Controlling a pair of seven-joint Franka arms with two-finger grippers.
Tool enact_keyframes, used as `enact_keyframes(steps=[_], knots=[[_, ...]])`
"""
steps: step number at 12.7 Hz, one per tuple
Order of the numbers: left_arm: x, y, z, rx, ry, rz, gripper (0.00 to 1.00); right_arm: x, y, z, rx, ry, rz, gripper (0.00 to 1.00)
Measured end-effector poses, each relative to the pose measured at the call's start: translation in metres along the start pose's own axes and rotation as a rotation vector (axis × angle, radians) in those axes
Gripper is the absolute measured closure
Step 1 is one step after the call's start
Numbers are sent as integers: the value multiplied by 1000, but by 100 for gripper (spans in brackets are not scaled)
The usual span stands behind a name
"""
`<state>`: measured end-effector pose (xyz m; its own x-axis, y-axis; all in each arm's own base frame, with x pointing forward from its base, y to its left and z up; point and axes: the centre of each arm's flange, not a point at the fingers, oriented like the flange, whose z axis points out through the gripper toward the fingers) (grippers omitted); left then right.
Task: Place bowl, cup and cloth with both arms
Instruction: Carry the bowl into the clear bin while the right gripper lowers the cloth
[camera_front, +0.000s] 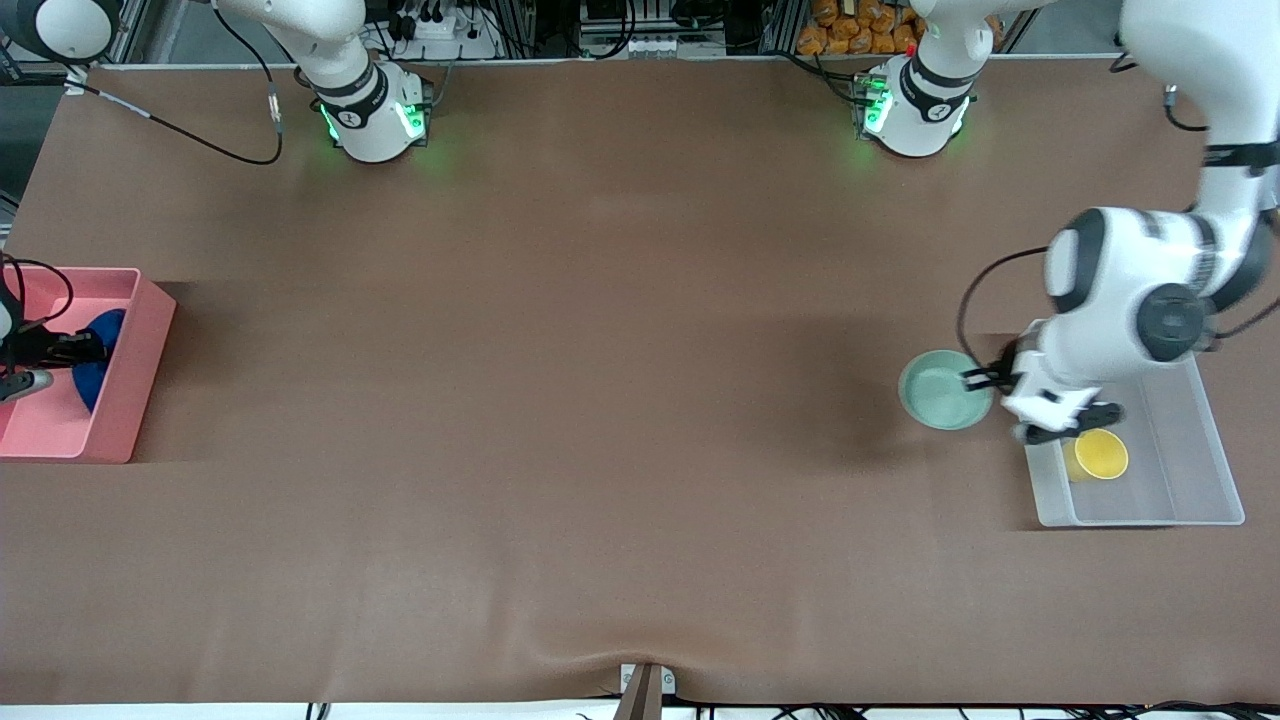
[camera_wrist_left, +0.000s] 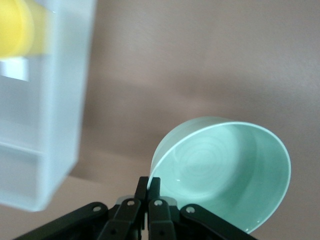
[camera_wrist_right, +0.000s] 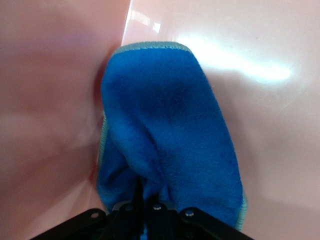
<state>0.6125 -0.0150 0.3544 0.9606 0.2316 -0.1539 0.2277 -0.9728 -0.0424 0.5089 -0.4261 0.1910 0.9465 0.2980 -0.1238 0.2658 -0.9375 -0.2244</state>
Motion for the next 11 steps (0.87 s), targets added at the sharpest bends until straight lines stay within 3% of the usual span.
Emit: enact_keyframes(steps=[3,8,9,11], knots=[[23,-91,-28,-29,14,31,97,-1,1,1,4,1,2,96],[32,-210,-12,-63,2,100,97,-3,3,4,11,8,-7,96],[34,-223,-1,-72,-11,107,97,-3,3,5,12,12,-4,90],[38,-238,20,-87,-25,128,97,-4,4,8,29,35,15,67]])
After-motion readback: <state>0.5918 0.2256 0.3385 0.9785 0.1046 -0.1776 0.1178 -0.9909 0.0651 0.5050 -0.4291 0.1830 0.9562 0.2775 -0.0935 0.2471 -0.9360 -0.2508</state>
